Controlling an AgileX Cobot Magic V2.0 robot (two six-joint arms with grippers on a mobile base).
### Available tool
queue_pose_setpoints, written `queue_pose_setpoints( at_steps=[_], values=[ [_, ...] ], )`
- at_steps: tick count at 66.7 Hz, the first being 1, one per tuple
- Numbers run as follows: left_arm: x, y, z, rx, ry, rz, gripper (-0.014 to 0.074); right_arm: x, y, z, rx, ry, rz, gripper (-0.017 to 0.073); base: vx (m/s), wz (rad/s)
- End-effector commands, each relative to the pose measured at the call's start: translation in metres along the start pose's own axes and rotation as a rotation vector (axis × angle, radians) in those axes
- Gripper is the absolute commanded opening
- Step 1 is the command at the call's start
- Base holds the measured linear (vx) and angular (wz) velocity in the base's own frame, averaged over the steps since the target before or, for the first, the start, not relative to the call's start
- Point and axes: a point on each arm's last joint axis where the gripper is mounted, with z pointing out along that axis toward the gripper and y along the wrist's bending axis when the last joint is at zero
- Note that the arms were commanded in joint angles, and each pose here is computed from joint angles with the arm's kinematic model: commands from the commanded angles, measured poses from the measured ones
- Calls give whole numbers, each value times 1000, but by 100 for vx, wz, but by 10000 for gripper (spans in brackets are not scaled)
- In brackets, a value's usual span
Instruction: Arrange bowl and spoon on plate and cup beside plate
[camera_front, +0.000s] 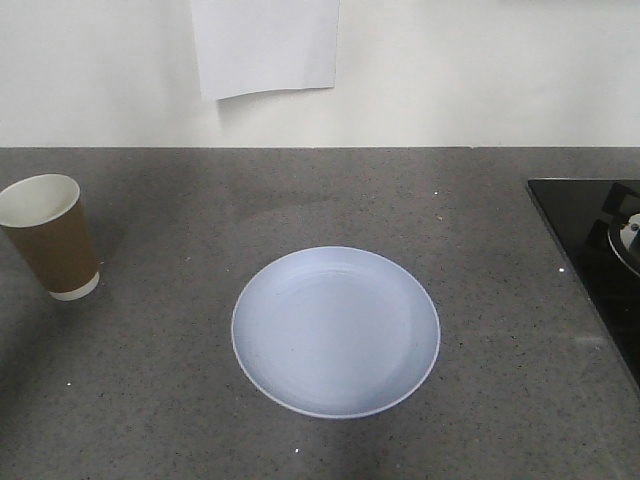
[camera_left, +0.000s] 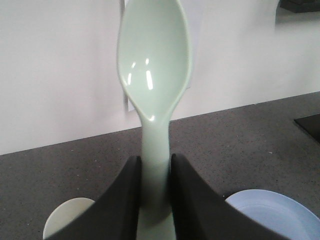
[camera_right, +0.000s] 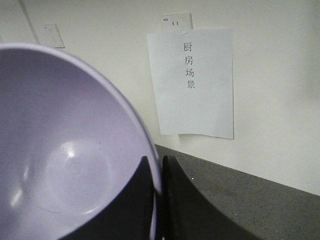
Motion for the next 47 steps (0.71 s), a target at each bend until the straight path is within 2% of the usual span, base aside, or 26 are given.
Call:
queue_pose_setpoints(
  at_steps=[1, 47],
  values=[
    [-12, -4, -9, 13, -96, -4, -6, -8, 15, -8, -44, -53, -27, -5, 0, 0],
    [-12, -4, -9, 13, -96, -4, -6, -8, 15, -8, -44, -53, -27, -5, 0, 0]
  ],
)
